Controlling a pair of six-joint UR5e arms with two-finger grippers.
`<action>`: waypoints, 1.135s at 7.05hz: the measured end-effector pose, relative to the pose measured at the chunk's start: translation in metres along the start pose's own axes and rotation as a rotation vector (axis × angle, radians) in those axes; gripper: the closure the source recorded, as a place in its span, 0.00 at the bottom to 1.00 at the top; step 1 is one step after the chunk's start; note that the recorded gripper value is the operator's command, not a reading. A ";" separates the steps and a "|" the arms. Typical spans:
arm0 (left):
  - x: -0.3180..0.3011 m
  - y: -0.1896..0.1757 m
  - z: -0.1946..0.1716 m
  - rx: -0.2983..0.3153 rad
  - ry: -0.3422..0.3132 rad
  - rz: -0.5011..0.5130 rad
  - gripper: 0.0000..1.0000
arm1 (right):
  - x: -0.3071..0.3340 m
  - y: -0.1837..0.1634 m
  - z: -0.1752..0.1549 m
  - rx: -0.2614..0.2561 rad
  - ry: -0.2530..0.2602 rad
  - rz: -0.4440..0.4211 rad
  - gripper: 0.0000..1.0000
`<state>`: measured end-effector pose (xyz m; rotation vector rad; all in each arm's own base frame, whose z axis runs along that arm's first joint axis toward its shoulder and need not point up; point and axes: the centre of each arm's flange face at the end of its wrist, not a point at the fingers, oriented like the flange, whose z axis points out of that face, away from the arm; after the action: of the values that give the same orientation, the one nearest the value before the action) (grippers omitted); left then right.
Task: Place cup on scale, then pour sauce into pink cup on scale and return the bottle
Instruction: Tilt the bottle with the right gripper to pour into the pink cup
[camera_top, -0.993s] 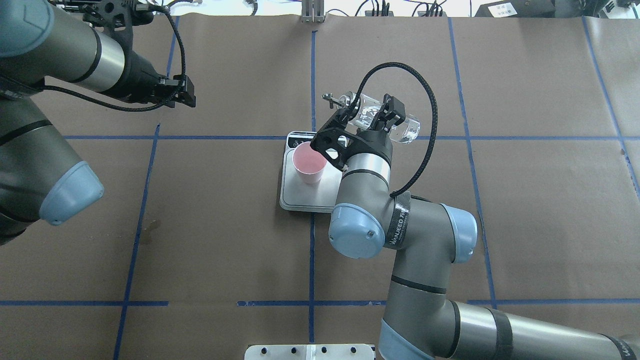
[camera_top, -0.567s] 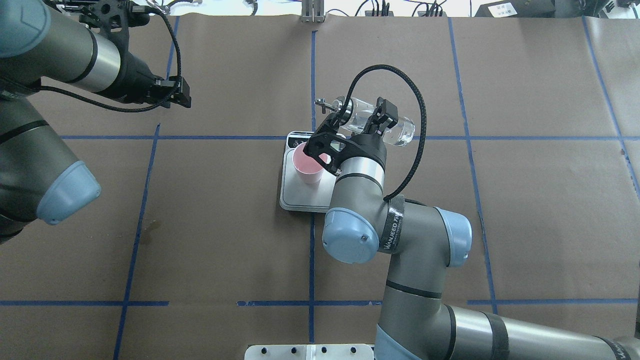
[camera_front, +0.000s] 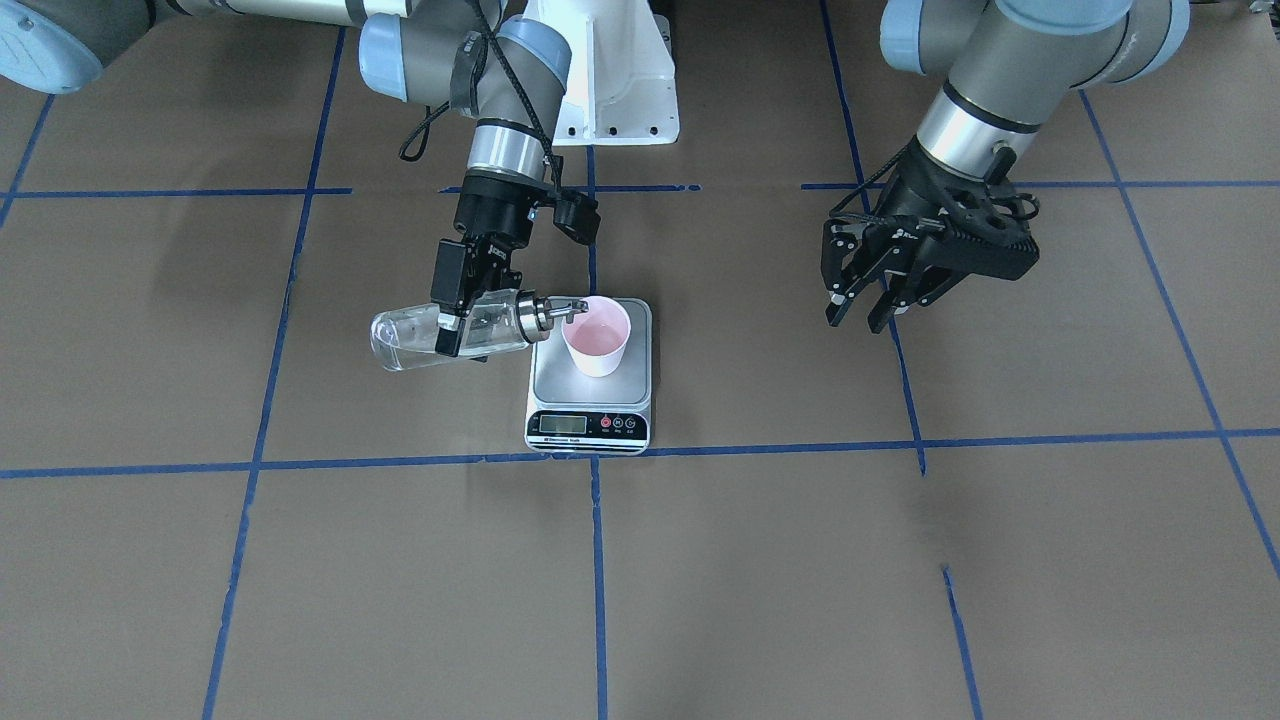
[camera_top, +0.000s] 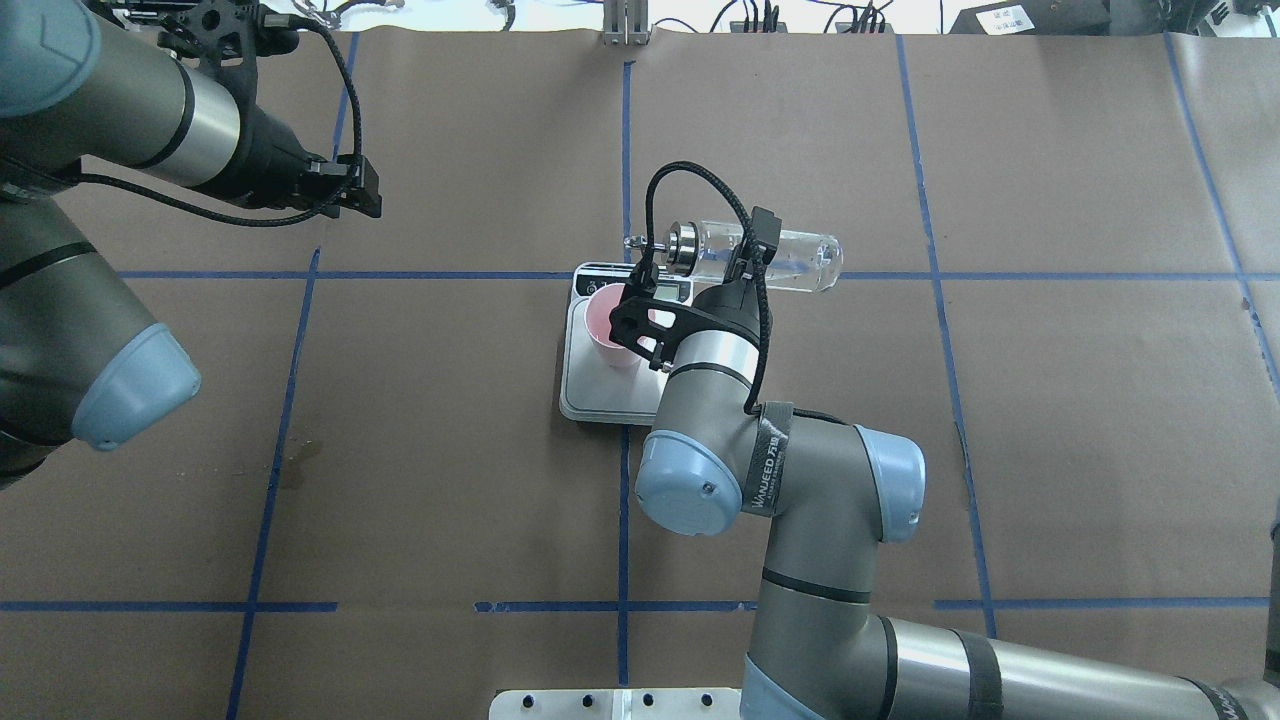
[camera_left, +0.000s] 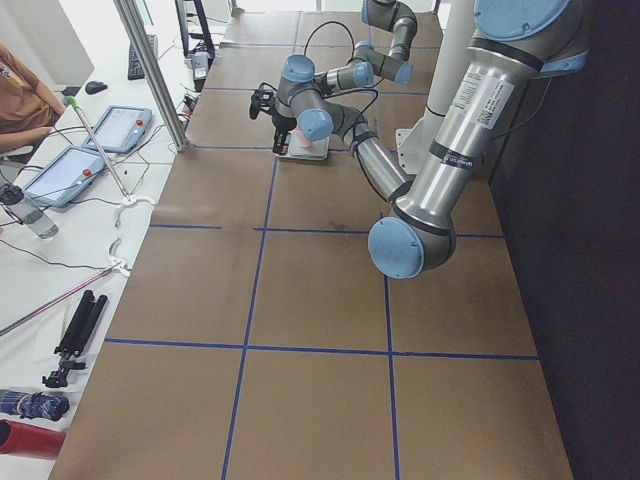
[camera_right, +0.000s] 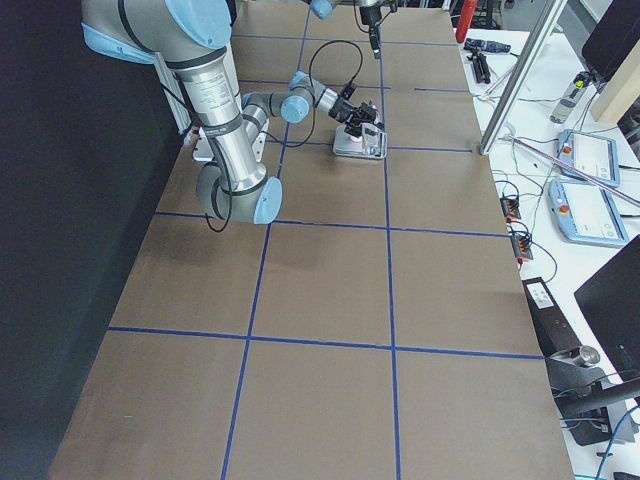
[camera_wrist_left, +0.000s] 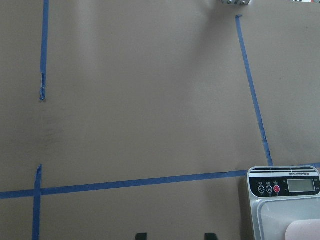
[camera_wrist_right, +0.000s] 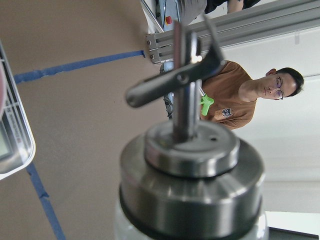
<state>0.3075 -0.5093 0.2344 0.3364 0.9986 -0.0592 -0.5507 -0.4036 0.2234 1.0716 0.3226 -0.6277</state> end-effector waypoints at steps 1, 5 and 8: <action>0.000 0.000 0.000 0.000 0.001 0.001 0.51 | -0.004 -0.001 -0.002 -0.002 0.026 -0.075 1.00; 0.001 0.000 0.000 0.000 0.002 0.001 0.51 | -0.019 0.002 -0.008 0.003 0.085 -0.317 1.00; 0.001 0.000 -0.001 0.001 0.003 0.001 0.50 | -0.031 0.004 -0.004 -0.004 0.127 -0.397 1.00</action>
<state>0.3077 -0.5085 0.2328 0.3377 1.0010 -0.0579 -0.5726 -0.3884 0.2412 1.0536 0.6569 -0.9120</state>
